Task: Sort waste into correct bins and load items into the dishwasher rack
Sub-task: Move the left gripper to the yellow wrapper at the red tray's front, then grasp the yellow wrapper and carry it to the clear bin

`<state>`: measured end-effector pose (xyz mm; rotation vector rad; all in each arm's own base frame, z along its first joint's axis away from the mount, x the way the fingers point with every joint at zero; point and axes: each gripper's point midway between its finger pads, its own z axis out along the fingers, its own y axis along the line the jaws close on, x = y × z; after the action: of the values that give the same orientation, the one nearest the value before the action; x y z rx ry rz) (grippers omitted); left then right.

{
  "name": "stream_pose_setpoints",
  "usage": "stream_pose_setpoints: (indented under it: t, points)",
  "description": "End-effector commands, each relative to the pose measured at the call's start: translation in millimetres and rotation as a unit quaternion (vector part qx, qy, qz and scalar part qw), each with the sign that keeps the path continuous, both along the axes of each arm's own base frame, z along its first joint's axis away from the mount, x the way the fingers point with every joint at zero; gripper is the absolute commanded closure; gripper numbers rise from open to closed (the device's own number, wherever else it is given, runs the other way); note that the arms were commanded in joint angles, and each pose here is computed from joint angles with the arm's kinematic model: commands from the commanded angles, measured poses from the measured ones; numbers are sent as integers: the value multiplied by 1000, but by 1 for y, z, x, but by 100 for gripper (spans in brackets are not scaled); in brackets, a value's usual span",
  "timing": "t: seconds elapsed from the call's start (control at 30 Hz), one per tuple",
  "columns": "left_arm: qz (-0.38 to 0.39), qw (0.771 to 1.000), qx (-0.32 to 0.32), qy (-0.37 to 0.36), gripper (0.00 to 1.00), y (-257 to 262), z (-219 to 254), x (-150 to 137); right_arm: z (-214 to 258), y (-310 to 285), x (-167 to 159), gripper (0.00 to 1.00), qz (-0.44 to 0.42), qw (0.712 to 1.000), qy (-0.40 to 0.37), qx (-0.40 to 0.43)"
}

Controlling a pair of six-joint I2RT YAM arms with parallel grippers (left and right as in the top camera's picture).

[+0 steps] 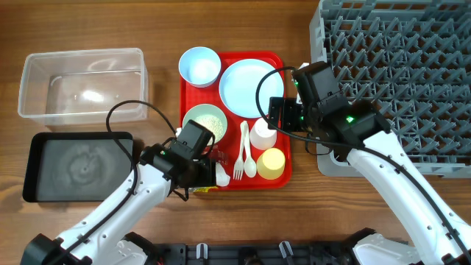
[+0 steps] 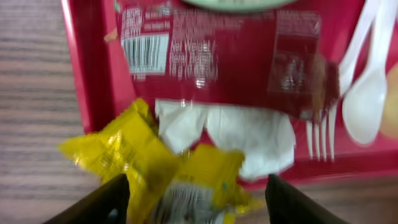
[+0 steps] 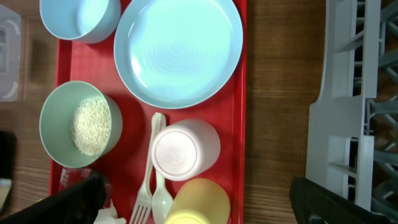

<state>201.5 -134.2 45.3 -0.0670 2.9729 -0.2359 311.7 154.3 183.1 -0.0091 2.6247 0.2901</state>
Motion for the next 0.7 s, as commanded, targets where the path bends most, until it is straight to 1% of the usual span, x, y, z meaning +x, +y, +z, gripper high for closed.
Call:
stream_pose_setpoints:
  t: [0.0, 0.07, 0.17, 0.2, 0.23, 0.27, 0.3, 0.4, 0.43, 0.57, 0.67]
  points:
    - [28, 999, 16, 0, 33, 10, -19, -5, 8, -4, 5, 1, -14, 1000, -17, -3]
    - [28, 1000, 13, -5, 34, 10, -22, -4, 8, -4, 6, 0, -15, 1000, -18, -4]
    - [28, 999, 12, -12, 48, 9, -21, -1, 8, -4, 6, 1, -16, 1000, -19, -3]
    - [28, 999, 10, -14, 55, 8, -21, 0, 9, -4, 7, 0, -15, 1000, -20, -2]
    - [28, 999, 10, -15, 61, 8, -21, 1, 9, -3, 7, 0, -15, 1000, -21, -2]
    - [29, 999, 10, -17, 63, 8, -21, 2, 9, -3, 7, 1, -15, 1000, -21, -2]
    - [29, 999, 13, -18, 68, 9, -21, 2, 9, -3, 7, 1, -16, 1000, -22, -1]
    - [31, 999, 16, -21, 94, 10, -21, 3, 9, -3, 8, 1, -16, 1000, -22, -1]
    - [31, 999, 15, -22, 96, 10, -20, 4, 9, -3, 8, 1, -16, 1000, -22, -1]
    - [31, 999, 10, -29, 96, 7, -16, 8, 9, -3, 8, 1, -16, 1000, -22, -2]
    - [29, 999, 1, -32, 96, 1, -1, 13, 9, -3, 7, 1, -15, 1000, -22, -2]
